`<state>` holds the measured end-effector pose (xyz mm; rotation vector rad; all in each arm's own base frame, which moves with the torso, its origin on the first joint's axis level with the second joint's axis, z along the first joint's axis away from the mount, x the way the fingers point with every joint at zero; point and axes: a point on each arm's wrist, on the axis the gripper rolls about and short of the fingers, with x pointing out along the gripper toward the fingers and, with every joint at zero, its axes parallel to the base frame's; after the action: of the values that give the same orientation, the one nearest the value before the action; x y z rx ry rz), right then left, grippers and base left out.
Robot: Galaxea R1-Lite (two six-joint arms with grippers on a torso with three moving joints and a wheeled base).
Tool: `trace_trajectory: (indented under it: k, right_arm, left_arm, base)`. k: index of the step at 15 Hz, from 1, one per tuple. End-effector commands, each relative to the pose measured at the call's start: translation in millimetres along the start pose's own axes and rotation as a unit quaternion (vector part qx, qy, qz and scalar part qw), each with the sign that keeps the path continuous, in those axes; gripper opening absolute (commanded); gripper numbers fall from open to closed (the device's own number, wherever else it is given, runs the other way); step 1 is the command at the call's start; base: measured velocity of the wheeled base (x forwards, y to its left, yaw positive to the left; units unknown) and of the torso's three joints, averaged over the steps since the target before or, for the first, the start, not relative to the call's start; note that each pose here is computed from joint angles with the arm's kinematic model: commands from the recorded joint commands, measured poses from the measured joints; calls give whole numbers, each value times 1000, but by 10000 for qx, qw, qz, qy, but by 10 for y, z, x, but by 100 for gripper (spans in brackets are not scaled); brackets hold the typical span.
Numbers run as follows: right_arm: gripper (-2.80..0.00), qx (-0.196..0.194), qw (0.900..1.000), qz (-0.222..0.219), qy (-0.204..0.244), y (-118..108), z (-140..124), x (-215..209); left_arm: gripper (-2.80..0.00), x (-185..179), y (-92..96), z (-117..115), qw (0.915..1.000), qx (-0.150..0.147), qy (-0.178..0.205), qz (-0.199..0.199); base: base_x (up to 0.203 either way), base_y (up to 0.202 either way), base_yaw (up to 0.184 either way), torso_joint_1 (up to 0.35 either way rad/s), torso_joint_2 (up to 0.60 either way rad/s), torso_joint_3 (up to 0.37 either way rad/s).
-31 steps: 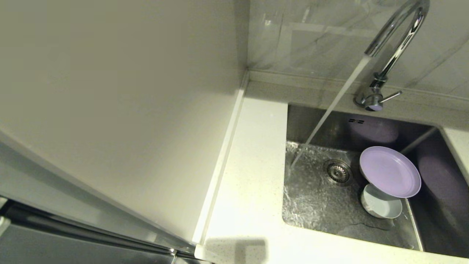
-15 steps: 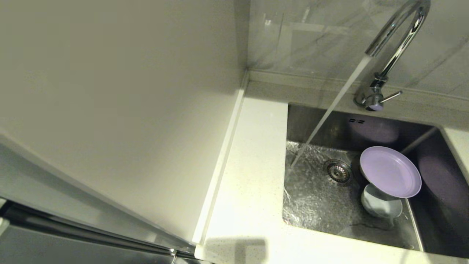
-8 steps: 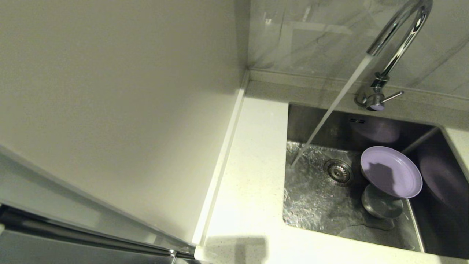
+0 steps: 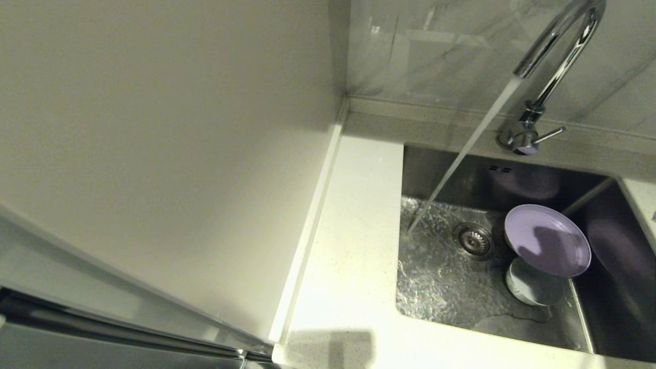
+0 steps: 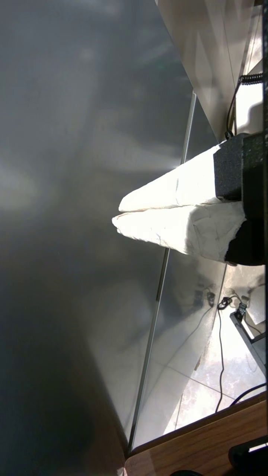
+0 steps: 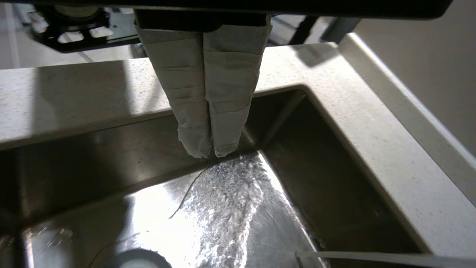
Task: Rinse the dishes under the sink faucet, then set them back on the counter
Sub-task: Wait for the water to rinse the bowl, then turn off the faucet
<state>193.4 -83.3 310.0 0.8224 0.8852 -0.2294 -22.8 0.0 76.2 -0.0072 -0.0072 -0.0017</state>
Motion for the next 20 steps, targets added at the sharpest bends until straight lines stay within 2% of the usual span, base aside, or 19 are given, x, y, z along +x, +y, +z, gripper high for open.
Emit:
trace_trajectory:
  k: [1, 4, 5, 6, 7, 9, 11, 17, 20]
  right_arm:
    - [-280, 579, 9973, 130, 429, -221, 247, 260]
    - [-280, 1326, 9827, 802, 1016, -515, 529, 576]
    - [-280, 1514, 9743, 1177, 1183, -596, 629, 669]
    - [-280, 1663, 9616, 1734, 1324, -667, 754, 743]
    - [-280, 1721, 9486, 2254, 1404, -712, 882, 796]
    - [-280, 1674, 9276, 2972, 1524, -747, 1065, 919]
    - [-280, 1389, 9141, 3463, 1587, -692, 1139, 1038]
    - [-280, 1112, 9048, 3605, 1974, -508, 1130, 1397]
    - [-280, 806, 9031, 3687, 2047, -357, 1118, 1519]
  left_arm:
    - [-280, 2, 0, -8, 10000, -2, 13, 1]
    - [-280, 2, 0, -8, 10000, -2, 13, 1]
    - [-280, 2, 0, -8, 10000, -2, 13, 1]
    - [-280, 2, 0, -8, 10000, -2, 13, 1]
    - [-280, 2, 0, -8, 10000, -2, 13, 1]
    - [-280, 2, 0, -8, 10000, -2, 13, 1]
    - [-280, 2, 0, -8, 10000, -2, 13, 1]
    - [-280, 2, 0, -8, 10000, -2, 13, 1]
    - [-280, 2, 0, -8, 10000, -2, 13, 1]
  base:
    - [0, 0, 0, 0, 0, 0]
    - [0, 0, 0, 0, 0, 0]
    - [0, 0, 0, 0, 0, 0]
    - [0, 0, 0, 0, 0, 0]
    - [0, 0, 0, 0, 0, 0]
    - [0, 0, 0, 0, 0, 0]
    - [0, 0, 0, 0, 0, 0]
    - [0, 0, 0, 0, 0, 0]
    - [0, 0, 0, 0, 0, 0]
